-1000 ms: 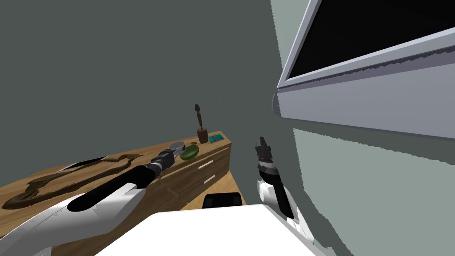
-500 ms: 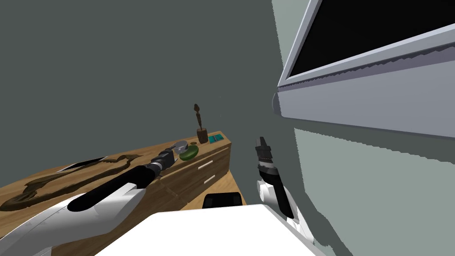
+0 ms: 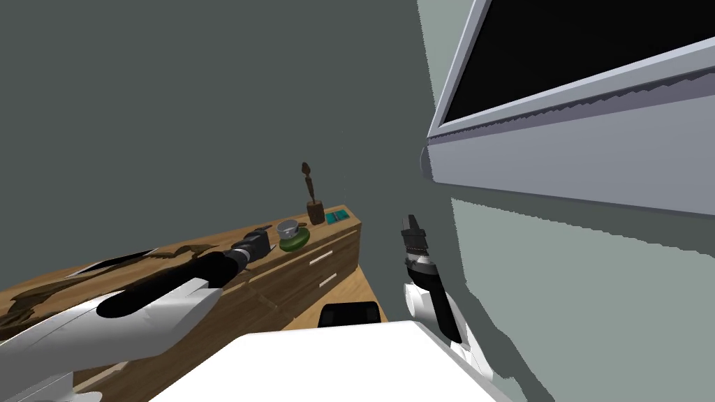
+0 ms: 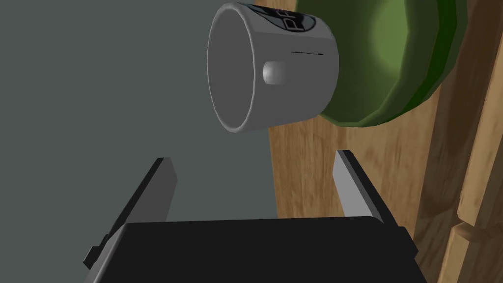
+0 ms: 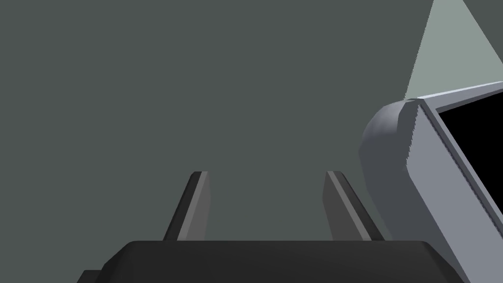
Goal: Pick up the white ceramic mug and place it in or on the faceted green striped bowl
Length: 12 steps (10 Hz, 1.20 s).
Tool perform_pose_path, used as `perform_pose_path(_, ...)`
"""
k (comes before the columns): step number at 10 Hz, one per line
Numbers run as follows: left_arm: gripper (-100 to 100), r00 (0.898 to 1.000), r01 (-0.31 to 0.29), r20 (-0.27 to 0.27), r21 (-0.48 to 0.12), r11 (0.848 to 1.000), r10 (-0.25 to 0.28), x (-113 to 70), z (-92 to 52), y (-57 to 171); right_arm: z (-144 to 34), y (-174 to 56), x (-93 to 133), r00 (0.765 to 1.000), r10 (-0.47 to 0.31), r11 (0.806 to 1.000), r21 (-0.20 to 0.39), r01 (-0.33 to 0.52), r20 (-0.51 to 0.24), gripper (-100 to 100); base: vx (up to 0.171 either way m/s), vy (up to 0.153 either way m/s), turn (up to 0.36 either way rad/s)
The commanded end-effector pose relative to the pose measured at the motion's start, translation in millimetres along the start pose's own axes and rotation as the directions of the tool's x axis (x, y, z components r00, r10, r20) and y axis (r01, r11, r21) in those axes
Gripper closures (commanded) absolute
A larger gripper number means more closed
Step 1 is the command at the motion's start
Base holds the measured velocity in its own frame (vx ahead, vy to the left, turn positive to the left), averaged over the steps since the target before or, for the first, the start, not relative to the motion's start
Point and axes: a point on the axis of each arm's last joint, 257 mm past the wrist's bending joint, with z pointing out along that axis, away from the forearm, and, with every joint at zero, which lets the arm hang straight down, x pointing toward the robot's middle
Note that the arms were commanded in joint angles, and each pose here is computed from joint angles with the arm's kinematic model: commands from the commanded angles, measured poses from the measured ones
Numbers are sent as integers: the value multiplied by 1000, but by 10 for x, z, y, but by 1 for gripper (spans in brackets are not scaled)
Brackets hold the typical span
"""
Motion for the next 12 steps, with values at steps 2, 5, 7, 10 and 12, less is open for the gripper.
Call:
perform_pose_path(2,-100,1000,8,16,0,1000,-8,-90,-17,-161,0,0,0,1000,0,1000,0,0,0,0,-39,-18,-56)
perform_pose_path(5,-100,999,17,35,7,1000,-17,-177,-39,-359,0,0,0,1000,0,1000,0,0,0,0,-35,-12,-55)
perform_pose_path(7,0,999,16,32,5,1000,-16,-154,-34,-326,0,0,0,1000,0,1000,0,0,0,0,-9,-3,-5)
perform_pose_path(10,0,999,15,32,5,1000,-16,-153,-34,-325,0,0,0,1000,0,1000,0,0,0,0,0,0,0)
perform_pose_path(12,0,999,15,32,5,1000,-16,-153,-34,-325,0,0,0,1000,0,1000,0,0,0,0,0,0,0)
